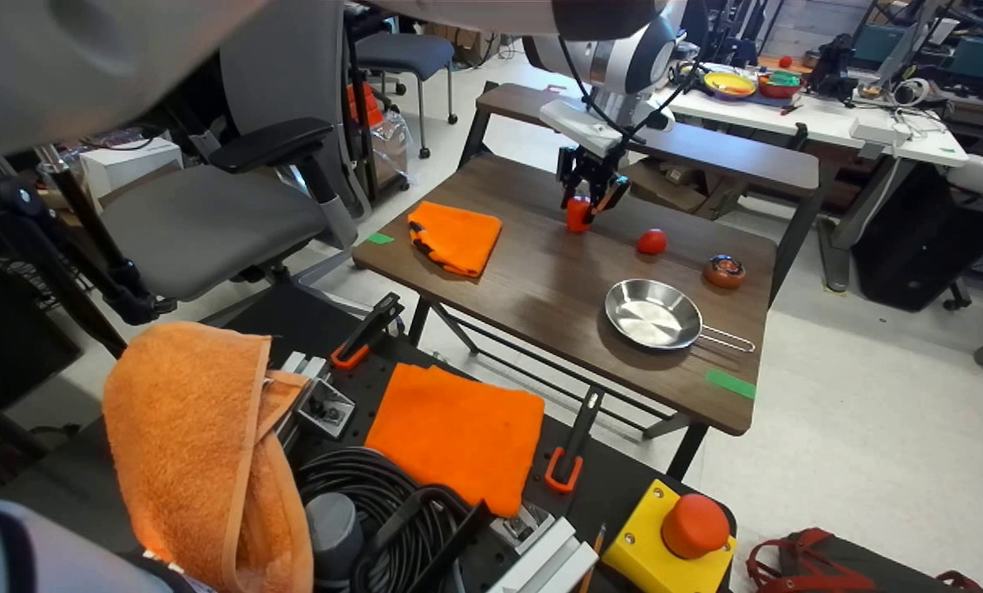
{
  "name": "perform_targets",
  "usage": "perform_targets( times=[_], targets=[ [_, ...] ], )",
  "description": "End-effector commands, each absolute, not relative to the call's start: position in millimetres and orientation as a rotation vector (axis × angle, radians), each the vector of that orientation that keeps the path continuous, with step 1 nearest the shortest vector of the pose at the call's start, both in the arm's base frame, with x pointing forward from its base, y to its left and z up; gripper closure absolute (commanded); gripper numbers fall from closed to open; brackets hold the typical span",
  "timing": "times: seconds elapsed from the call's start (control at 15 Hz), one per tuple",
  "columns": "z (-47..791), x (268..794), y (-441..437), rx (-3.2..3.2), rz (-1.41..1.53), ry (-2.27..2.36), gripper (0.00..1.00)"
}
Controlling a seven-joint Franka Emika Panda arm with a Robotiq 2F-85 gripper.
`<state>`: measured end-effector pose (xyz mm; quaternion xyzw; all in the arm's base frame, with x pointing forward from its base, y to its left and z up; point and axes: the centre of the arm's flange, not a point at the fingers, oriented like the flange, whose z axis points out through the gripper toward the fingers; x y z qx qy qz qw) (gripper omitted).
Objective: Pick up the red bell pepper and put it on the table
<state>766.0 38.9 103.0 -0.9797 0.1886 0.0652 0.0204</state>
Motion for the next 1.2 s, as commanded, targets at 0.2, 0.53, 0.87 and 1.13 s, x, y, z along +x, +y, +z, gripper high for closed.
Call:
perform_targets(
  times=[0.2, 0.53, 0.87, 1.13],
  targets=[
    [106.4, 773.0, 50.5, -3.07, 0.282, 0.584, 0.06],
    [178.4, 716.2, 51.1, -3.069, 0.049, 0.418, 0.0],
    [216.1, 702.0, 26.9, -3.07, 0.007, 0.388, 0.0],
    [208.2, 751.3, 30.5, -3.064, 0.021, 0.412, 0.0]
  ],
)
